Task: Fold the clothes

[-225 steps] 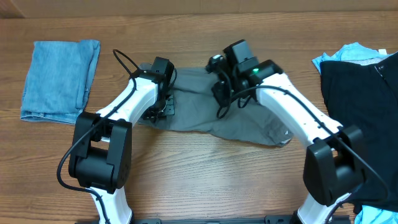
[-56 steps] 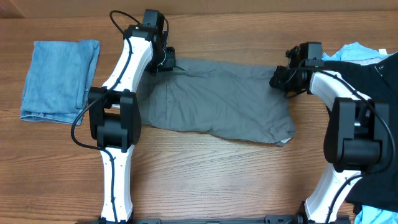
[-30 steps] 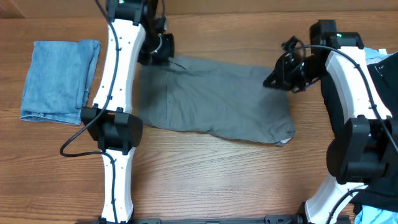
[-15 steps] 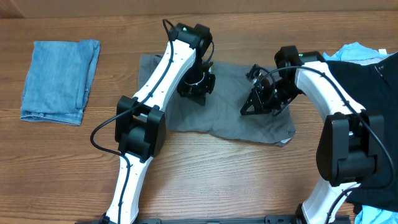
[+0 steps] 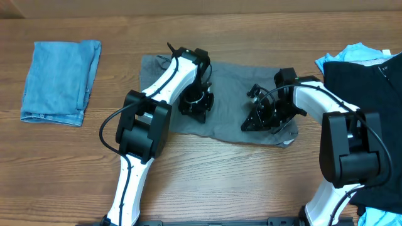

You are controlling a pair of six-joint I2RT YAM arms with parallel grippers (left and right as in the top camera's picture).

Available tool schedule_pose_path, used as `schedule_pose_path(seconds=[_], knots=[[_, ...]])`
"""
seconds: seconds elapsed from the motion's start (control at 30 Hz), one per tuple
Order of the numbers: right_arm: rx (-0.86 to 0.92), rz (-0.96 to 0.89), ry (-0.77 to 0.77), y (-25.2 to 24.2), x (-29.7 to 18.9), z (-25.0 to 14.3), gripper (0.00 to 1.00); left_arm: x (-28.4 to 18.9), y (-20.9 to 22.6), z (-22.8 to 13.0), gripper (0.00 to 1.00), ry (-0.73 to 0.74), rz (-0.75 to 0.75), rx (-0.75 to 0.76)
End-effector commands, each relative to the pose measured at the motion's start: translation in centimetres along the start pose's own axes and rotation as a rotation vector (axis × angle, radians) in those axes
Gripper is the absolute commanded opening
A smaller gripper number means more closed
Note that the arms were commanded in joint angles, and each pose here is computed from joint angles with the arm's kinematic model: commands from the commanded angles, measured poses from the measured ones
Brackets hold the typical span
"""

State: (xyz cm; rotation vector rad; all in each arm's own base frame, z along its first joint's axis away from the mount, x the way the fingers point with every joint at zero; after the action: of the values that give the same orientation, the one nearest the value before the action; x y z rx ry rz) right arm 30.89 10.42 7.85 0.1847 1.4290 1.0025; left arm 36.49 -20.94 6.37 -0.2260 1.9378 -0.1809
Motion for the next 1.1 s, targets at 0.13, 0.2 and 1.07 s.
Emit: schedule_pose_path(seconds=[0.13,0.2,1.07], knots=[[0.171,-0.276,0.119,-2.9,0.4,-2.4,0.04,1.9,2.0,0.0,0.04,0.002,0.103,0.003],[0.238,-0.371,0.146,-3.9,-0.1,-3.0,0.04,1.9,2.2,0.0,0.04,-0.001,0.118,0.003],[0.736,-0.442,0.031,-9.6,-6.5,-8.0,0.05,1.0,5.0,0.8,0.04,-0.025,0.203,-0.048]])
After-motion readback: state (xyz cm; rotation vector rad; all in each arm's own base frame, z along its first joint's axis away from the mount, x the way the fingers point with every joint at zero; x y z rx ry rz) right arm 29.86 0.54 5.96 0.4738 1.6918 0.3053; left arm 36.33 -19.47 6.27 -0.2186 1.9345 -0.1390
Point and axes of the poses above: each gripper's point midway between its finger pads, its own x axis out along the fingers, its own y axis along the line the jaws close on, z = x × y, the point moved 7 cm from there along -x, back along the fingers, and after that the axes turned 12 degrees about -x, right-handed, at the moved point
